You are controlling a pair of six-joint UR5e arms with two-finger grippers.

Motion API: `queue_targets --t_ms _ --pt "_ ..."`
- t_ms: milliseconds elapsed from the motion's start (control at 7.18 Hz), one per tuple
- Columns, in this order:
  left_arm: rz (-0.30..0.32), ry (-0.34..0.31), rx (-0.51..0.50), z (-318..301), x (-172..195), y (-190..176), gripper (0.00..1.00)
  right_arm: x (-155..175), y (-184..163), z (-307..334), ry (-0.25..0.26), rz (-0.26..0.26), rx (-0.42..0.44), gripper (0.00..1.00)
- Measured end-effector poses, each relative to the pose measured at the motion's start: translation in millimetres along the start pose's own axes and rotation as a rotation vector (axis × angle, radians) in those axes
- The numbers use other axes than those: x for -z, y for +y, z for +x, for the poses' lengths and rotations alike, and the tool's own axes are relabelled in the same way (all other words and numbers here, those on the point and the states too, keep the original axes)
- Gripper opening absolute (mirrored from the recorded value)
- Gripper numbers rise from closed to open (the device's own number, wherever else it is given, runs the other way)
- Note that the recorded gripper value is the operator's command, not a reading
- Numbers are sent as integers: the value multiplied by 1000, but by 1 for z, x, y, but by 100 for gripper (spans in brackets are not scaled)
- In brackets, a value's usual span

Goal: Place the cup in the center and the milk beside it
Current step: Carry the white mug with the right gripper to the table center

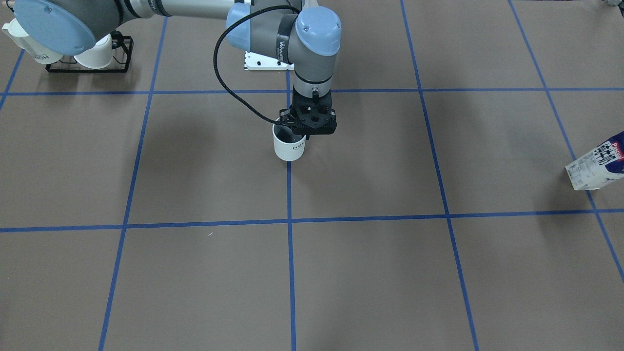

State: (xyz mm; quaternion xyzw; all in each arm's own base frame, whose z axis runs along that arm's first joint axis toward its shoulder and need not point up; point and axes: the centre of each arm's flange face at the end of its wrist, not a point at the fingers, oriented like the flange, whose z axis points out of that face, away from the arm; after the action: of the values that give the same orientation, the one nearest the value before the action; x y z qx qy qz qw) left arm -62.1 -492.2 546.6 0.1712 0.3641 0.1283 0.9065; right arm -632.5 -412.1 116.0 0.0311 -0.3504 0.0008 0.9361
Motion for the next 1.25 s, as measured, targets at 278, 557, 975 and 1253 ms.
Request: queue_targets --t_ms 278,557,975,1253 --pt "0 0 0 0 0 0 98 -8 0 4 -23 10 6 37" --pt "-1 0 0 0 0 0 98 -14 0 7 -52 21 12 90" --pt "-2 0 1 -1 -1 1 98 21 -13 10 -93 76 3 99" --pt "5 0 -5 2 2 0 99 100 -54 49 -152 98 -29 100"
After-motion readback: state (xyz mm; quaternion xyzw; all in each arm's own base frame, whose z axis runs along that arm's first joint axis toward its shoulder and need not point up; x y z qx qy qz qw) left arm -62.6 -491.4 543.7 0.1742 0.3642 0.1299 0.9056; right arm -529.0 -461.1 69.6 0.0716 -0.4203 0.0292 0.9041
